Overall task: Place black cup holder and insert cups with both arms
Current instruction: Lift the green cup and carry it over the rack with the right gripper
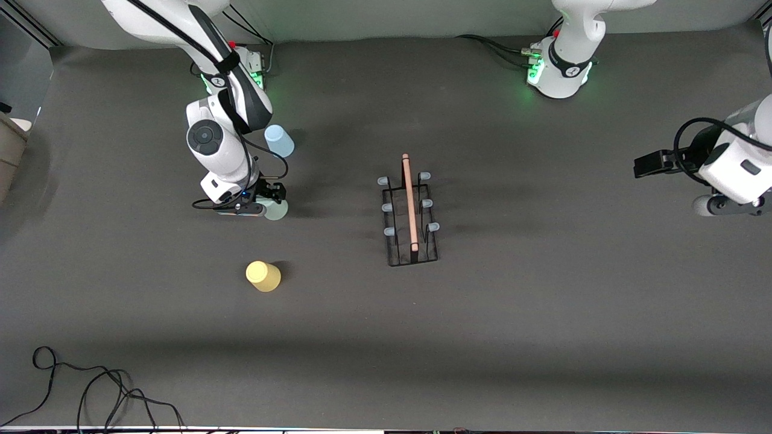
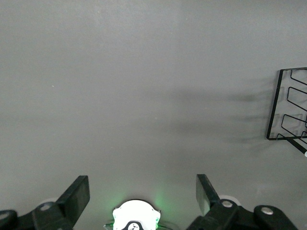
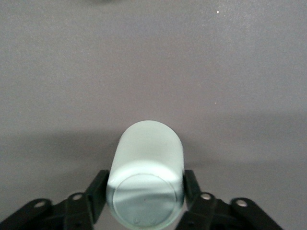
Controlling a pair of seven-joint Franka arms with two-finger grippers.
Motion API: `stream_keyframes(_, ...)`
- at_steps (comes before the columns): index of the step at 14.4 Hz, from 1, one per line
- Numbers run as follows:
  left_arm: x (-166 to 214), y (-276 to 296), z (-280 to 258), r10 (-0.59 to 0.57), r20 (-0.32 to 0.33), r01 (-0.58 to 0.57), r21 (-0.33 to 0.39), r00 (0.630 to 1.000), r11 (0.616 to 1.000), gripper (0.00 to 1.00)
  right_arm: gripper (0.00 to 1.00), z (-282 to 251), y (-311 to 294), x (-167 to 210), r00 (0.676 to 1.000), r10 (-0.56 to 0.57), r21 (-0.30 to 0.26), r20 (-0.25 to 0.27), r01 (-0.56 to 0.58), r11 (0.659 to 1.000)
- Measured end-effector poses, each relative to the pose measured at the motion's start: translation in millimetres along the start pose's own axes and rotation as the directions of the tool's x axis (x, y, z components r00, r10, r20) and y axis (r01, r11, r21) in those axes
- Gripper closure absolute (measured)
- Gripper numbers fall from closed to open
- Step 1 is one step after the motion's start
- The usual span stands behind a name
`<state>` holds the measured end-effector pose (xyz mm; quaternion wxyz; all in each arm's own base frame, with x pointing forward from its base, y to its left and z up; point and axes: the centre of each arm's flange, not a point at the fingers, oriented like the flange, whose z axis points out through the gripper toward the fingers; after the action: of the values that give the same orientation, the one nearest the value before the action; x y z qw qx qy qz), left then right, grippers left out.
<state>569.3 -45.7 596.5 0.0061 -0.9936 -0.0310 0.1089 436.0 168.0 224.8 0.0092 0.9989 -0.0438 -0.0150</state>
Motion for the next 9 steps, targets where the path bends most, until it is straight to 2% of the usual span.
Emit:
stream_keyframes(6, -28, -11, 18, 0.010, -0.067, -0.010, -0.004, 0.998, 1.000, 0.00, 0.34, -8, -1, 2, 1.000, 0.001, 0.003, -0.003, -0.001, 1.000)
stream_keyframes(9, -36, -19, 23, 0.024, -0.065, -0.024, -0.005, 0.998, 1.000, 0.00, 0.34, -59, -9, 17, 1.000, 0.000, 0.009, 0.001, 0.000, 1.000)
